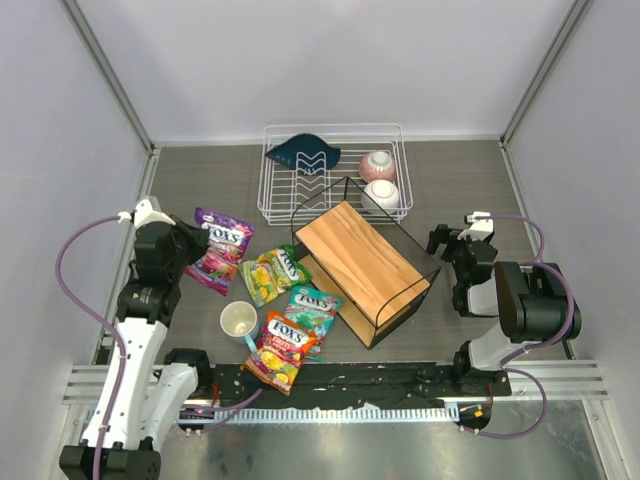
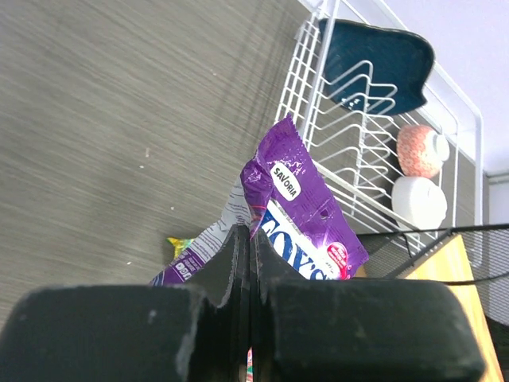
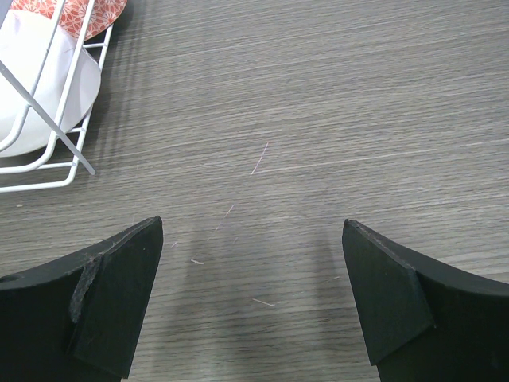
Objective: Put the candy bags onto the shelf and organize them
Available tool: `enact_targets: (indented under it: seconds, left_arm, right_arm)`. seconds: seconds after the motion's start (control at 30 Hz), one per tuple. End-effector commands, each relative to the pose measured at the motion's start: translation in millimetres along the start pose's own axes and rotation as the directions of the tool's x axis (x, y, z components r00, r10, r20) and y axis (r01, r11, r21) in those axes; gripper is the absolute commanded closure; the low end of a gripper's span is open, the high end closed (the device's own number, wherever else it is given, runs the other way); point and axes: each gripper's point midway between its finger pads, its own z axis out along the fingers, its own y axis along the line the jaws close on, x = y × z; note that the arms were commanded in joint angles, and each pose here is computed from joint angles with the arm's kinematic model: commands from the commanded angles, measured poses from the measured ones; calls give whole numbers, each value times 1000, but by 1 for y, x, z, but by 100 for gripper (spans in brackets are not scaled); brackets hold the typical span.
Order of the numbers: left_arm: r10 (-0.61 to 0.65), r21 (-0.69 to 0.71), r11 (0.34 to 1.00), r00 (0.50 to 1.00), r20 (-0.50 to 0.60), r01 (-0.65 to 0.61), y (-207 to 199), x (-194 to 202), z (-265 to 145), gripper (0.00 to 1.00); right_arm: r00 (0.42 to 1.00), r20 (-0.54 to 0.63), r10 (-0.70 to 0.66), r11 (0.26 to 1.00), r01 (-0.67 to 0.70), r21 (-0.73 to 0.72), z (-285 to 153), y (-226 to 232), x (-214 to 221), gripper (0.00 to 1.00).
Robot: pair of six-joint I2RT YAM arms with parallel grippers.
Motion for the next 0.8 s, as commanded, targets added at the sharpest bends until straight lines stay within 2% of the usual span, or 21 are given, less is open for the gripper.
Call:
enact_targets:
  seconds: [0.0, 0.33, 0.47, 0.77]
  left_arm:
    - [36, 170, 985, 999, -20, -32, -43, -14, -10, 100]
    - [40, 317, 948, 992, -122, 1, -74, -3, -17, 100]
    - [47, 418, 907, 970, -237, 58, -93, 15, -24, 100]
    - [8, 441, 888, 955, -296, 129, -98, 27, -38, 100]
  right_arm:
    - [996, 83, -20, 1000, 21, -9, 5, 3, -26, 0]
    - [996, 83, -20, 1000, 21, -10, 5, 4, -26, 0]
    - [996, 83, -20, 1000, 20, -9, 5, 3, -26, 0]
    - [996, 84, -20, 1000, 21, -9, 5, 3, -27, 0]
